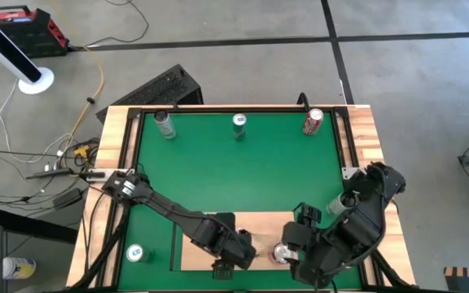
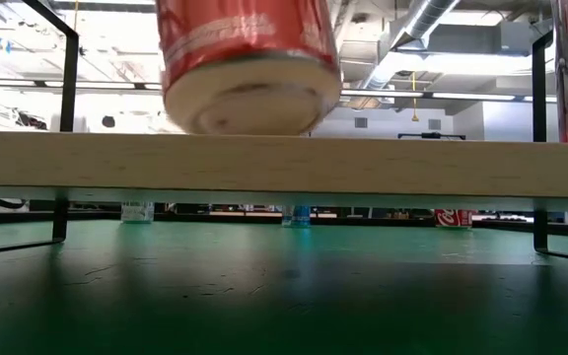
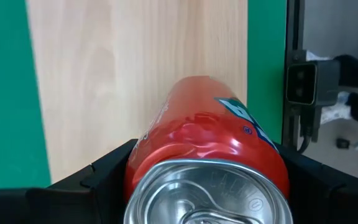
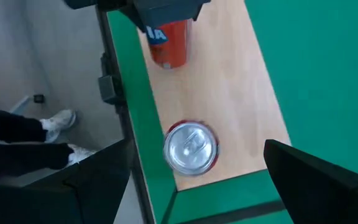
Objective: Place canned beverage on shelf
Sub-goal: Put the left orange soda can on the shelf
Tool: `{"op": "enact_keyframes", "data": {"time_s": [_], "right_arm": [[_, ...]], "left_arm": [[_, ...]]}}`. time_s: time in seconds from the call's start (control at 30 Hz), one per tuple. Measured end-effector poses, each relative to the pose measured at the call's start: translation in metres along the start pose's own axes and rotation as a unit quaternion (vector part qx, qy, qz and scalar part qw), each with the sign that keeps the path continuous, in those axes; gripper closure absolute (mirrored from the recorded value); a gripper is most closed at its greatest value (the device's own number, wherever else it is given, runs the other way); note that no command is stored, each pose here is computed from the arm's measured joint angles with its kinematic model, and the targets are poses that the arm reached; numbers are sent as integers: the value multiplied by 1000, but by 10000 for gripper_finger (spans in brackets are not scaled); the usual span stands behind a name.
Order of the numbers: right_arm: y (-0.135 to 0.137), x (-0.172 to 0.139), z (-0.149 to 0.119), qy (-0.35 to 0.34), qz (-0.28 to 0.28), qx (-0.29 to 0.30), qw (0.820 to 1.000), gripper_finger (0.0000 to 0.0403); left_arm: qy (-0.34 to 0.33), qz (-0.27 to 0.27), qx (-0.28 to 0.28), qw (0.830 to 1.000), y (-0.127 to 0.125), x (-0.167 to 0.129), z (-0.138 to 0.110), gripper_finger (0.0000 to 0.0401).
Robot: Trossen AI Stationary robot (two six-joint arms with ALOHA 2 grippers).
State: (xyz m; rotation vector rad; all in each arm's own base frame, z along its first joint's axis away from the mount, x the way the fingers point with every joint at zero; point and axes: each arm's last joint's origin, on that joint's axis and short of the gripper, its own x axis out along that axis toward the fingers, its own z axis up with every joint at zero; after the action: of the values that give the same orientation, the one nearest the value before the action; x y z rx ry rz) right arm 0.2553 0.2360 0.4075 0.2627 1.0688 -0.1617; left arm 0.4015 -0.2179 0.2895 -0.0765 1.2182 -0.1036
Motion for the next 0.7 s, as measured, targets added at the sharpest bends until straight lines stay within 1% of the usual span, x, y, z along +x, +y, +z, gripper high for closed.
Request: {"op": "enact_keyframes", "data": {"time_s": [0.17,0.3,0.37,0.53,0.6,0.7], "right_arm": [[7,-5,-11,1,8,11,1000,19],[10,-7,-16,2,11,28,1000,19],[11,-8,-18,2,13,34,999,19],[14,-10,-23,4,17,42,999,19],[15,-11,-25,5,18,43,999,19],[15,-11,-25,5,18,44,999,19]], "left_arm": [[-9,13,10,1000,-7,2,-3,120],[2,4,8,1000,-9,6,-4,120],[1,1,8,1000,-9,7,-3,101],[-5,8,6,1000,-9,6,-3,24],[-8,11,1,1000,-8,6,-2,11],[-15,-2,-7,1000,-10,6,0,9]]}}
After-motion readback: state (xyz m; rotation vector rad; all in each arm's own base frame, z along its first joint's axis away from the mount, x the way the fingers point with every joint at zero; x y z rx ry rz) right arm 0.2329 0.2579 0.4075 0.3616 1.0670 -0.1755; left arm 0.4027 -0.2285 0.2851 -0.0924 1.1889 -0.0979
